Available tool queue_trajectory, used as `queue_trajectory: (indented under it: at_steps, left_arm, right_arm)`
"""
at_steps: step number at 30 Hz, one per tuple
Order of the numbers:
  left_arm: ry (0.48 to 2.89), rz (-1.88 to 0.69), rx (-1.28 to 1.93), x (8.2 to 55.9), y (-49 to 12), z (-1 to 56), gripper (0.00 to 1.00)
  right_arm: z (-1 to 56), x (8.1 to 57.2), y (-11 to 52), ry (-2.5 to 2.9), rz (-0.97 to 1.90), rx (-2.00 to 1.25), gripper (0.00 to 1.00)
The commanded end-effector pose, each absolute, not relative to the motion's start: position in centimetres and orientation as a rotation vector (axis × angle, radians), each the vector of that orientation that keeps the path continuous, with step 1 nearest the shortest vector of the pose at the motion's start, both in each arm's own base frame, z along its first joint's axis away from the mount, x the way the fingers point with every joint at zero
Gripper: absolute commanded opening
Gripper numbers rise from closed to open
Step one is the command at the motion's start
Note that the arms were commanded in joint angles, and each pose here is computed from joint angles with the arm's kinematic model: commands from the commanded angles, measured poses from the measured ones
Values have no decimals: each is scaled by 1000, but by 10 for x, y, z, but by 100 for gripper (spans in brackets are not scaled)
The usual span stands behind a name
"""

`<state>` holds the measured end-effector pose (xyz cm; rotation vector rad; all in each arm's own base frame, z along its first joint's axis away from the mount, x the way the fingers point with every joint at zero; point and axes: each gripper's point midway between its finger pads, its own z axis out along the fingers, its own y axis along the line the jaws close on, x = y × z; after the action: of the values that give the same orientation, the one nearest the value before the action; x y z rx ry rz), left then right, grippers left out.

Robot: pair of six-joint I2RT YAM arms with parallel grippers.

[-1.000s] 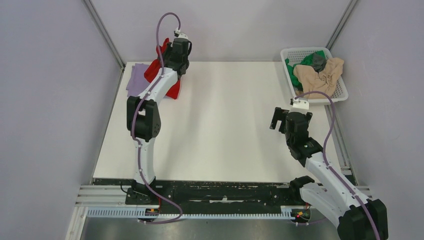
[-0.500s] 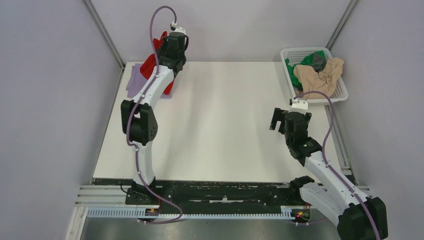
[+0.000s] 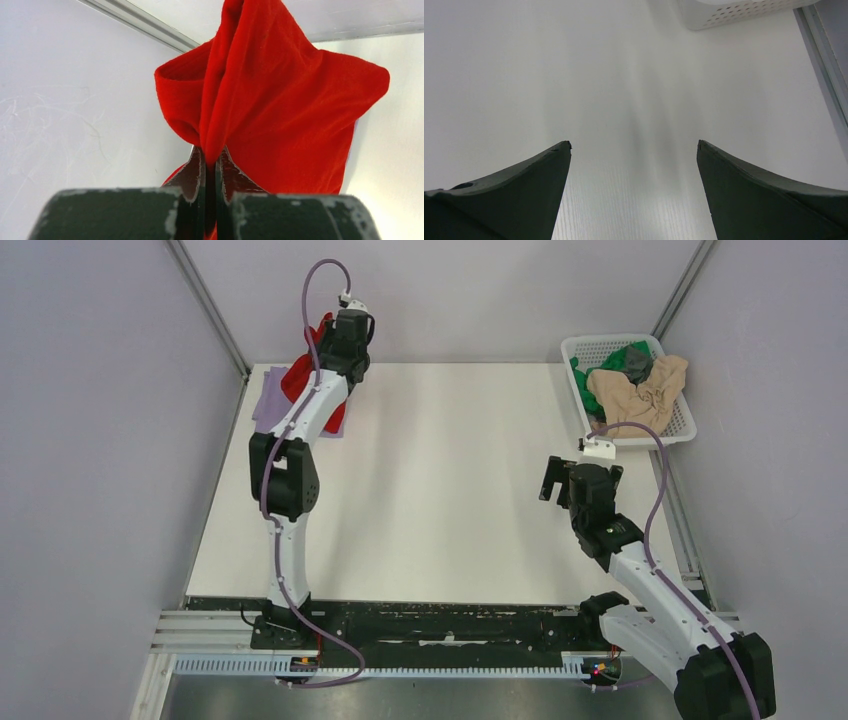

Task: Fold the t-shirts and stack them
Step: Put the neatly folded tshirt into the corner of the board with the left arm

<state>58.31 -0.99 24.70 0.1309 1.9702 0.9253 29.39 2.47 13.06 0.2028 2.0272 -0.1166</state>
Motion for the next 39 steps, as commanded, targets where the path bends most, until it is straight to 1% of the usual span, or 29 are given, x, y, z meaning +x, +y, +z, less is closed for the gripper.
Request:
queue_trajectory:
  at_steps: [1, 11, 20, 21, 22, 24, 25, 26, 27, 28, 34, 39]
  left_arm:
    - [1914, 890, 18, 598, 3, 262, 2]
    - [1989, 913, -70, 621, 53, 207, 2]
    - [2062, 867, -165, 633, 92, 162, 2]
    - [2064, 866, -182, 634, 97, 159, 5]
    - [2068, 867, -197, 634, 101, 156, 14]
    - [2075, 860, -239, 634, 109, 151, 40]
    - [2074, 859, -257, 632, 113, 151, 46]
    - [2069, 854, -274, 632, 114, 153, 55]
    - [2065, 848, -285, 631, 115, 154, 80]
    - [2059, 841, -294, 631, 114, 158, 98]
    - [2047, 718, -350, 626, 102, 181, 100]
    - [2113, 441, -377, 610, 64, 187, 100]
  right_arm:
    - [141, 299, 22, 1995, -133, 214, 98]
    - [135, 301, 19, 2022, -171, 221, 98]
    - [129, 302, 11, 2057, -251, 224, 98]
    - [129, 303, 11, 2057, -254, 225, 98]
    - [130, 303, 10, 2056, -254, 226, 98]
    - [130, 303, 9, 2054, -266, 231, 98]
    - [130, 303, 8, 2054, -272, 232, 98]
    - [131, 303, 7, 2052, -278, 234, 98]
    - [132, 303, 7, 2051, -280, 237, 98]
    - [132, 303, 6, 2050, -283, 238, 98]
    - [134, 303, 7, 2045, -278, 239, 98]
    - [135, 302, 8, 2041, -259, 236, 98]
